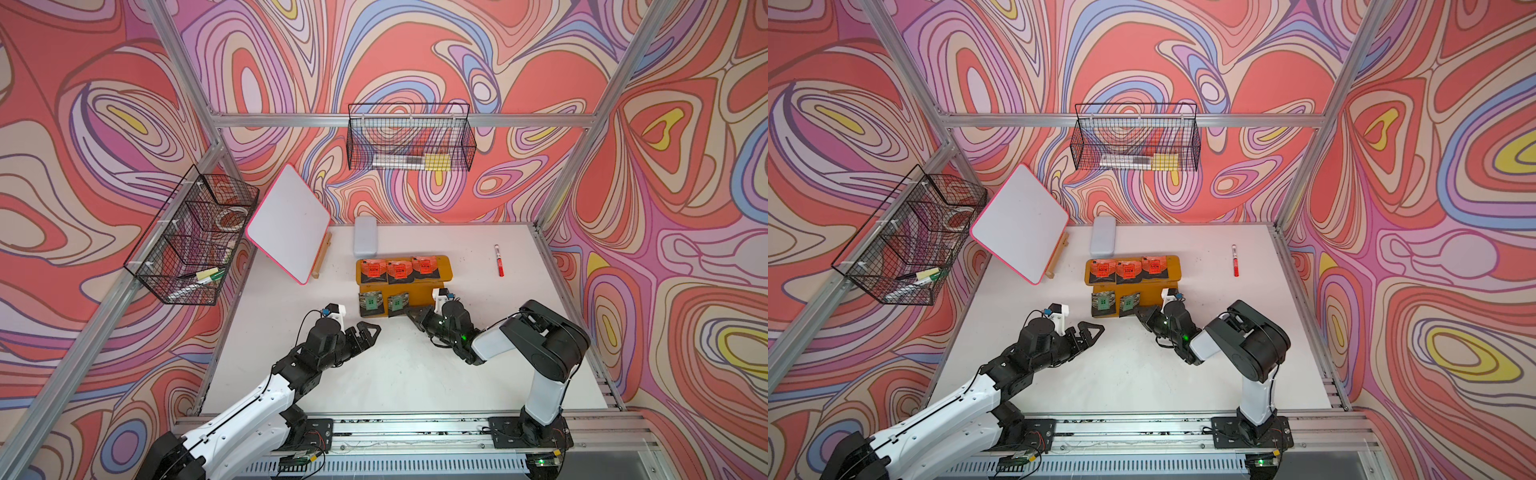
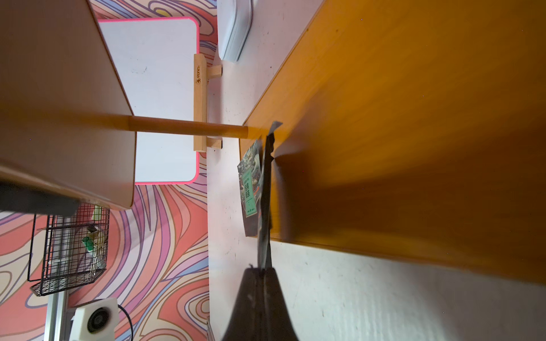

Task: Place the tea bags on the shelf by color
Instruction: Place the tea bag on the shelf.

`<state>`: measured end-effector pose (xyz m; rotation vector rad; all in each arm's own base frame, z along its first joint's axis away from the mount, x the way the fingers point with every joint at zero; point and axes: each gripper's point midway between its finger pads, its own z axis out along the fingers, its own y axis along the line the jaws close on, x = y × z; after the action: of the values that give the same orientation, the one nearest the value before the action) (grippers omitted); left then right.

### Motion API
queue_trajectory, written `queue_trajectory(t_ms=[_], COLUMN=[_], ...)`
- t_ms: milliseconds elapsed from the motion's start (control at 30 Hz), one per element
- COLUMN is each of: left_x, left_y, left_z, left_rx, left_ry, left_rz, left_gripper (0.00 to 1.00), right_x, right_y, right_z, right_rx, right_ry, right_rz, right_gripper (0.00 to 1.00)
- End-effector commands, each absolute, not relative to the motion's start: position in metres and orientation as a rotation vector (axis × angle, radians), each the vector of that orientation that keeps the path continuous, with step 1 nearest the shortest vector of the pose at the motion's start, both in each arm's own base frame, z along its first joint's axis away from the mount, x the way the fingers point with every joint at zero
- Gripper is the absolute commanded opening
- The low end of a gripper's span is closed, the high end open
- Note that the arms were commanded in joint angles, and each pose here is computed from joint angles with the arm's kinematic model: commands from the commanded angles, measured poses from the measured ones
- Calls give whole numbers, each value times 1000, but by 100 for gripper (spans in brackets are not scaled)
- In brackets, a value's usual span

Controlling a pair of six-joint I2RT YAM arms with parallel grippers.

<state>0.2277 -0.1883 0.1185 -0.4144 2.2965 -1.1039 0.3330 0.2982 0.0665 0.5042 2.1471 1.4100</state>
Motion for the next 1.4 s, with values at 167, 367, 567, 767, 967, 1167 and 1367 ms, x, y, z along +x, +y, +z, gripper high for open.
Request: queue_trajectory(t_ms=[167, 367, 567, 767, 967, 1167, 1367], left_x=[231, 231, 231, 230, 230, 229, 230], left_y=[-186, -186, -185, -185, -184, -183, -183], left_z=[132, 132, 131, 130, 129, 129, 129], left_rx=[-392, -391, -392, -395, -398, -401, -401], left_ry=[2260, 2259, 2259, 2259, 2259, 2257, 2255], left_rz=[-1092, -1094, -1093, -1091, -1090, -1085, -1086], left_gripper=[88, 88, 88, 89, 89, 89, 89], right_x=[342, 345, 347, 351, 355, 354, 352], right_y=[301, 304, 303, 301, 301, 301, 300], right_z=[57, 51, 48, 45, 44, 41, 42], right_rx=[522, 548, 569, 588, 597, 606, 609], right_ry=[2206, 2228, 2232, 2233, 2229, 2243, 2256], right_rz=[1396, 1402, 1395, 1386, 1389, 1389, 1378], right_gripper=[0, 0, 0, 0, 0, 0, 6])
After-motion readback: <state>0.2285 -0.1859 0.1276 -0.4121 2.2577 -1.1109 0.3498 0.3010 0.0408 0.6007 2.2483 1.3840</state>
